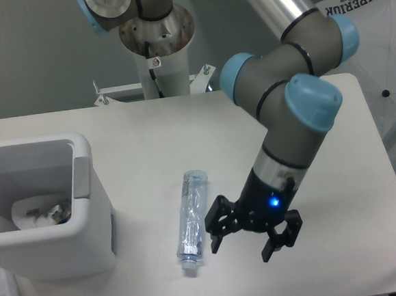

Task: Place the trash in the trash can
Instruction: 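Move the gripper back over the clear plastic bottle, then lower the gripper around the bottle cap end and close on it, then lift the bottle by its cap and carry it over the bin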

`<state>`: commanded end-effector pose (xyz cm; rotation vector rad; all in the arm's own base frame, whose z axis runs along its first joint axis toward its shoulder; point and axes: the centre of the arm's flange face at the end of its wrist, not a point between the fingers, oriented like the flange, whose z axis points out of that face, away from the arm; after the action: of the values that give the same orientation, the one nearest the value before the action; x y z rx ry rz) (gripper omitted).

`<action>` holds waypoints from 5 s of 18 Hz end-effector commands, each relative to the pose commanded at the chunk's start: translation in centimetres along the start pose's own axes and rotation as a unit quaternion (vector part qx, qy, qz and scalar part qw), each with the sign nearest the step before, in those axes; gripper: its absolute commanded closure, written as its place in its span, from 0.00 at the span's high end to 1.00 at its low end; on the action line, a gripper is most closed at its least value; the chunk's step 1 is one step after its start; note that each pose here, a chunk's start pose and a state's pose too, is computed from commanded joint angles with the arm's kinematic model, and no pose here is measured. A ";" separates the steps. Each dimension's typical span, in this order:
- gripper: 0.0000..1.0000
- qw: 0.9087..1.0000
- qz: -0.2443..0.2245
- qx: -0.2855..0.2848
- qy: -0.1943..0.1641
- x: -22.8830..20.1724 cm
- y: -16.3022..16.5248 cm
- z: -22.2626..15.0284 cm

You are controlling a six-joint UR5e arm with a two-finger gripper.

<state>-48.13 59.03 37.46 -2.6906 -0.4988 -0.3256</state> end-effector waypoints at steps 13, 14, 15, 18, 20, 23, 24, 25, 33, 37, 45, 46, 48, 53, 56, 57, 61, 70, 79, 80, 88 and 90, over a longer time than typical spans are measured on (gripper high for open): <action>1.00 0.990 -0.013 -0.134 -0.051 2.3 -0.5 11.8; 1.00 0.988 -0.010 -0.142 -0.058 2.5 -0.3 12.4; 1.00 0.987 -0.008 -0.150 -0.060 2.6 -0.1 13.2; 1.00 0.986 -0.002 -0.159 -0.056 3.2 0.0 14.9; 1.00 0.985 0.003 -0.165 -0.052 3.9 0.1 15.9; 0.99 0.980 0.014 -0.188 -0.064 4.5 1.1 17.2; 0.99 0.977 0.017 -0.197 -0.076 4.4 1.2 17.4; 0.99 0.976 0.021 -0.203 -0.078 4.8 1.3 18.2; 0.85 0.970 0.030 -0.224 -0.087 5.6 2.0 20.6; 0.70 0.968 0.032 -0.230 -0.094 6.0 2.0 21.2; 0.45 0.968 0.030 -0.231 -0.094 6.1 2.1 21.3; 0.37 0.968 0.030 -0.230 -0.095 6.1 2.1 21.2; 0.24 0.968 0.030 -0.229 -0.094 6.1 2.0 21.1; 0.13 0.969 0.027 -0.228 -0.096 6.2 1.9 20.9; 0.10 0.969 0.027 -0.225 -0.094 6.3 1.8 20.7; 0.10 0.970 0.028 -0.221 -0.094 6.5 1.7 20.3; 0.08 0.978 0.025 -0.190 -0.085 7.0 0.7 17.0; 0.03 0.996 0.025 -0.077 -0.043 8.6 -1.7 6.1; 0.03 0.985 0.108 0.125 -0.039 12.4 -5.1 -4.8; 0.03 0.982 0.117 0.143 -0.035 13.2 -5.3 -5.8; 0.03 0.948 0.182 0.261 0.019 20.1 -4.7 -16.5; 0.03 0.940 0.194 0.278 0.036 21.7 -4.1 -18.4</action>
<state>-32.83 61.47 61.70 -2.1451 -0.0155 -0.1388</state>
